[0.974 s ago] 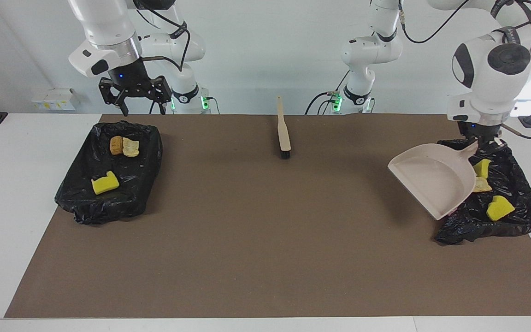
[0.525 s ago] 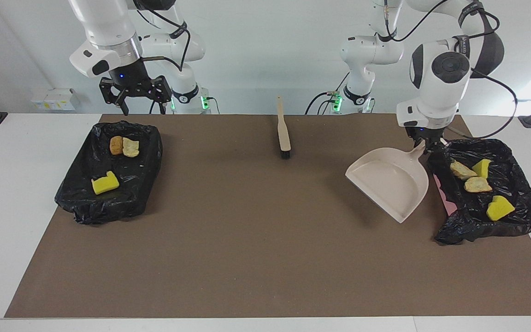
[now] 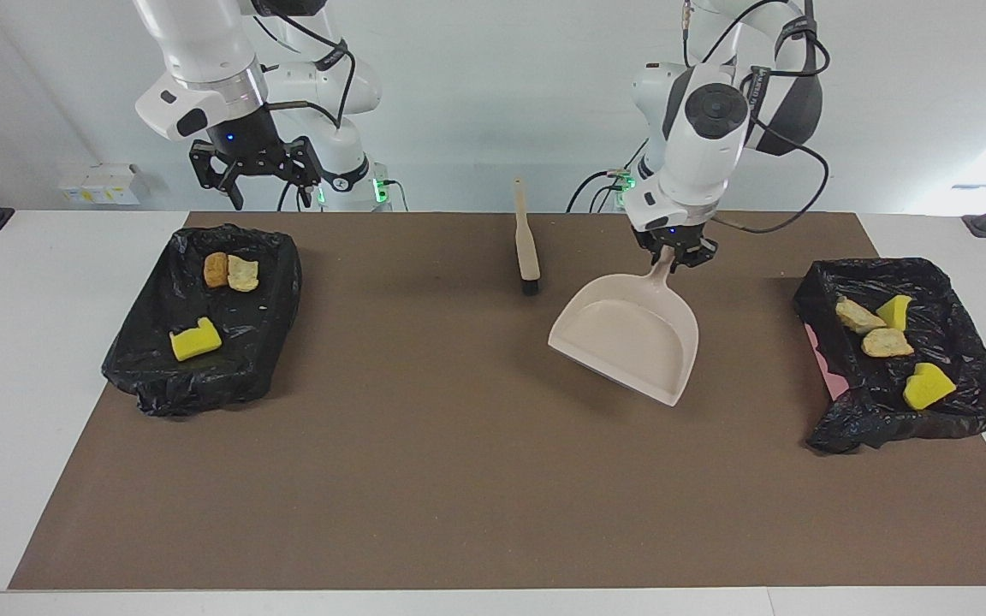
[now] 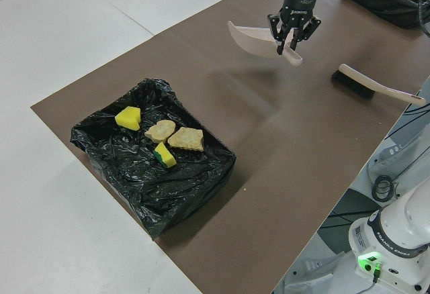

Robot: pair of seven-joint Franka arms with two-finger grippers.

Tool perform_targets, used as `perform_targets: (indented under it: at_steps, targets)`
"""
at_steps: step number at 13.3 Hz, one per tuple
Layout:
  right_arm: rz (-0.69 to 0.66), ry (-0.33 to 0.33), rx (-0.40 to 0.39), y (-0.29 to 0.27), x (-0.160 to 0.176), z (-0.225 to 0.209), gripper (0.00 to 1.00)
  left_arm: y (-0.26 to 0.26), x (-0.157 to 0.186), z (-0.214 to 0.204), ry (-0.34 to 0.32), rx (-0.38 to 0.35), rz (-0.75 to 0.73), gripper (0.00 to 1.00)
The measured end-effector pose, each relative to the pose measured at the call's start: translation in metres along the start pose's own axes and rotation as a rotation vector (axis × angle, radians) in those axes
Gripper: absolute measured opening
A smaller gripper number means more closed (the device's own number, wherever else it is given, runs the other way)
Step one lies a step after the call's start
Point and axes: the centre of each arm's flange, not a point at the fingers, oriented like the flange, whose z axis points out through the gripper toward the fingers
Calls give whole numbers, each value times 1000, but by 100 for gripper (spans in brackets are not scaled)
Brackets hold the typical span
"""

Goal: Sweep and dump trash in bin
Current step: 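Carry the empty dustpan back to the mat centre with the left gripper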

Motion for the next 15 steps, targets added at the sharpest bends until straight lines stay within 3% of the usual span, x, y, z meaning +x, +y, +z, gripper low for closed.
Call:
perform_targets:
  at_steps: [5, 9, 12, 15]
  targets:
    - [0, -1, 0, 0, 0, 0, 100, 57, 34, 28, 42, -120, -240, 31]
    - [0, -1, 1, 0, 0, 0, 100, 86, 65, 57, 74, -153, -311, 31]
    - [0, 0, 2, 0, 0, 0, 100, 89, 83, 73, 74, -222, -358, 31]
    - [0, 1, 2, 0, 0, 0, 100, 93, 90, 87, 66, -240, -382, 31]
